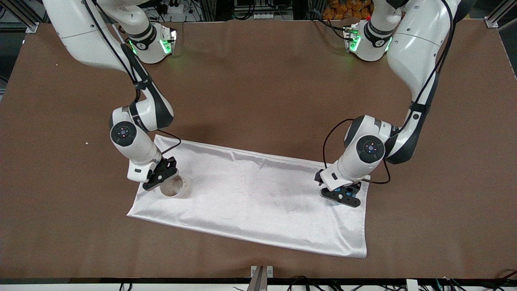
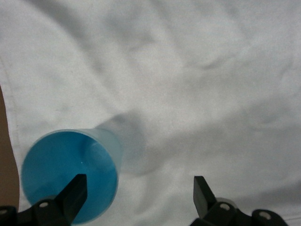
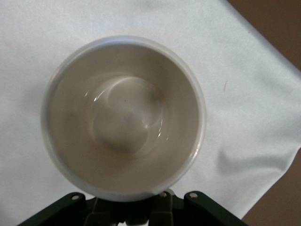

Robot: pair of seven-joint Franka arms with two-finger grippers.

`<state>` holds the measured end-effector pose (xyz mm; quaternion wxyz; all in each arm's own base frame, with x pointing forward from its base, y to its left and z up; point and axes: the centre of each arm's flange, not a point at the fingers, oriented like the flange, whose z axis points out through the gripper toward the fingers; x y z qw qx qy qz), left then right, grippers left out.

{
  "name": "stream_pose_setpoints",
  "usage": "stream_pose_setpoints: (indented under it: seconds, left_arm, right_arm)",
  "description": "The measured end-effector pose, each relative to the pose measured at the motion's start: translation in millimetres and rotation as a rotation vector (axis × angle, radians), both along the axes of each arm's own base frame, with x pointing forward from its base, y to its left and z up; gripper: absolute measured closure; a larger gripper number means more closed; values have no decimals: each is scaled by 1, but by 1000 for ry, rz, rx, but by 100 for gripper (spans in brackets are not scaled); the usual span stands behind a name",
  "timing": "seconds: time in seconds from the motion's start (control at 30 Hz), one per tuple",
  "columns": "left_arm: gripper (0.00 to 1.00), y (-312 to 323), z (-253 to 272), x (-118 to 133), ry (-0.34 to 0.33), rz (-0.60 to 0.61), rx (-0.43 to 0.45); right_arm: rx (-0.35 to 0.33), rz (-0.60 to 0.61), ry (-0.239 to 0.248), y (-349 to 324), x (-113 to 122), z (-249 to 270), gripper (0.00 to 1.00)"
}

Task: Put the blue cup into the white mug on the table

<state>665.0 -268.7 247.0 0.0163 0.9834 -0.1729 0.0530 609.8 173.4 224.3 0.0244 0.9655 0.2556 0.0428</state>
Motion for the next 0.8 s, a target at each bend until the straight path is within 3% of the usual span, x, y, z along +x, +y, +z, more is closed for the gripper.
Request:
stream_pose_setpoints:
  seconds: [0.5,0.8]
  left_arm:
    - [0,-5,-18,-5,-2,-61,58]
    - [0,-5,-22,-5,-8,-79,76]
  right_arm:
    - [5,-395,43,112,-53,60,90]
    - [36,-600,49,208,-117,61,90]
